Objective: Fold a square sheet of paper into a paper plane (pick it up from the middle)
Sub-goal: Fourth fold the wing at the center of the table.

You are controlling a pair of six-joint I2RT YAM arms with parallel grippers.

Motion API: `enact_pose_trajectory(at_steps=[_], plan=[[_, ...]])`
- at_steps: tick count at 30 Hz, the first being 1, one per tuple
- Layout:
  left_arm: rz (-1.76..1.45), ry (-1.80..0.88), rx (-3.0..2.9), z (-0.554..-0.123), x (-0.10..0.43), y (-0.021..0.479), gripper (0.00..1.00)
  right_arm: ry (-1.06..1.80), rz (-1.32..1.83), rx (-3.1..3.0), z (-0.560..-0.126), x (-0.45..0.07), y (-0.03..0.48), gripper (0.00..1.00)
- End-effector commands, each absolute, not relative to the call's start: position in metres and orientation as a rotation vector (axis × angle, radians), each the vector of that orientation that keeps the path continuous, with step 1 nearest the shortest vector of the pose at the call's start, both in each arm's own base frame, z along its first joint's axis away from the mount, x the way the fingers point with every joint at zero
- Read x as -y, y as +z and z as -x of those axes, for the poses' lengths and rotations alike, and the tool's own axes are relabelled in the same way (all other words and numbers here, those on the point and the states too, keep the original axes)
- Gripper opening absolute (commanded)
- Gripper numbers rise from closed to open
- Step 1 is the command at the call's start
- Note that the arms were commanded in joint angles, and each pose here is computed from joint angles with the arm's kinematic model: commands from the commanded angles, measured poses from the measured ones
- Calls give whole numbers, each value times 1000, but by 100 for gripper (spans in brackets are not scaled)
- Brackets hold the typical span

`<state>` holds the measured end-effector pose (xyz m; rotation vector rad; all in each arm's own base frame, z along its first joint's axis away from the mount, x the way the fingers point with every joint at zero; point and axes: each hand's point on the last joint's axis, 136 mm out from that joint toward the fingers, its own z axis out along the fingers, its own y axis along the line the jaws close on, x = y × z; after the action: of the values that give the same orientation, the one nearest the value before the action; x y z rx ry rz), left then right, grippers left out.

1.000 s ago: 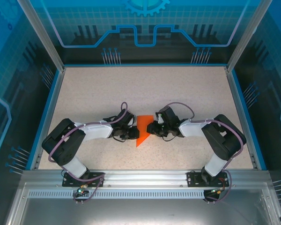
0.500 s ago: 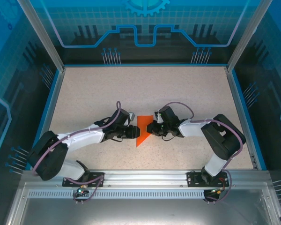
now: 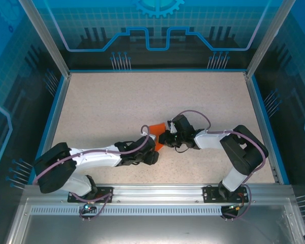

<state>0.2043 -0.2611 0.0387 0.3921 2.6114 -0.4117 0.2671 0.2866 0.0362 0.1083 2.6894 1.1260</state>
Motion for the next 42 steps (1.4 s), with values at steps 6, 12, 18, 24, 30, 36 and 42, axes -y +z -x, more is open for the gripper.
enact_pose_trajectory(at_steps=[6,12,18,24,30,36,42], plan=[[-357,-235,-2526,-222,267,45,52,1166,-72,-2695,-262,-294,43,17],[-338,-166,-2523,-224,265,40,45,1166,-71,-2696,-264,-294,44,17],[-320,-161,-2532,-224,266,35,46,1171,-76,-2696,-266,-294,45,17],[-328,-168,-2541,-221,271,29,46,1175,-69,-2696,-267,-295,47,17],[-326,-148,-2539,-222,270,26,37,1172,-72,-2700,-266,-294,46,17],[-320,-126,-2539,-223,268,24,28,1168,-74,-2700,-267,-293,46,17],[-303,-88,-2539,-224,262,22,24,1167,-69,-2697,-266,-292,48,17]])
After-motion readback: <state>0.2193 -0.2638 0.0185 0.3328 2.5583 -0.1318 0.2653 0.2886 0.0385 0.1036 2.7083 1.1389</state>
